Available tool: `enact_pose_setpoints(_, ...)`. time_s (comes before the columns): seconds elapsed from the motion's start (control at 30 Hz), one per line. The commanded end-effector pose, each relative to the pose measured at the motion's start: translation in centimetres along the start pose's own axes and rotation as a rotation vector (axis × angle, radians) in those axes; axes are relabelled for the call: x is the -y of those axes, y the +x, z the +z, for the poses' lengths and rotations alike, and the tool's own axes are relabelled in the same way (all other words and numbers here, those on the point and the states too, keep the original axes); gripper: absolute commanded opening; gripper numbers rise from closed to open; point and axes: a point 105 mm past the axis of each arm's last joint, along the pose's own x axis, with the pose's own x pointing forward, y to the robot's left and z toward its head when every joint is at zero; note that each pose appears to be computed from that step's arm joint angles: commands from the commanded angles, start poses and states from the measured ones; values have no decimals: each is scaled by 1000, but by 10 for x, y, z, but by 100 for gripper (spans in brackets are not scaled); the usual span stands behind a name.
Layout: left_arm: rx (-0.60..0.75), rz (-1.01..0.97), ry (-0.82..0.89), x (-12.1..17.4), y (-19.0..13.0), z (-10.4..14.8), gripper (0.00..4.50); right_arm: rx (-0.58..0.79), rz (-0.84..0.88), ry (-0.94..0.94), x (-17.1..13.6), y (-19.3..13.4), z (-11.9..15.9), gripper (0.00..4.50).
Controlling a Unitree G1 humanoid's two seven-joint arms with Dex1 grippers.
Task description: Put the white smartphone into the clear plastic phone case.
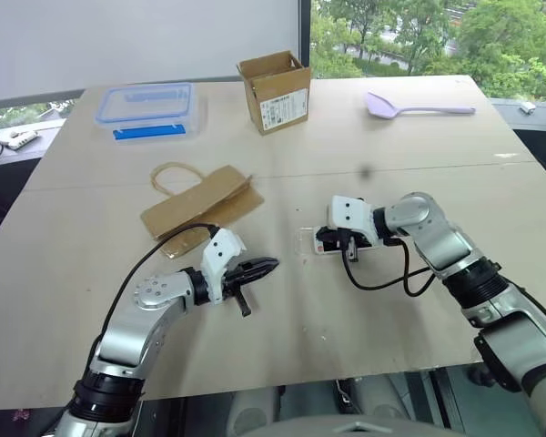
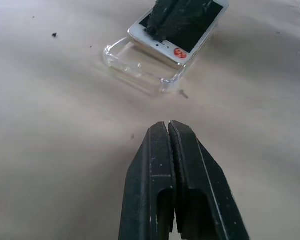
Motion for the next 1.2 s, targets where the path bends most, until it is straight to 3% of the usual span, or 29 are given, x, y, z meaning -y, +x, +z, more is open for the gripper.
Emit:
enact_pose_setpoints(0.03,23,6,22,1,-1,4,4,-126,73,85,-23,15,-39,0)
enact_pose_setpoints(0.23,24,9,20,2,-1,3,4,-27,55,191,-18,15,-24,0)
enact_pose_setpoints(0.4,22,4,20,3,1,1,4,-37,19,189,-14,10,-29,0)
enact_pose_setpoints(0.63,13,11,25,-1,6,0,4,269,-95,175,3,-28,32,0)
enact_pose_setpoints(0.8,-1,19,24,-5,16,-1,4,278,-185,156,8,-60,45,0)
enact_pose_setpoints(1.03,-12,46,9,-12,41,2,4,30,-416,183,15,-104,-4,0)
enact_pose_setpoints(1.2,-40,47,29,-9,59,3,4,-118,-489,223,9,-117,-38,0)
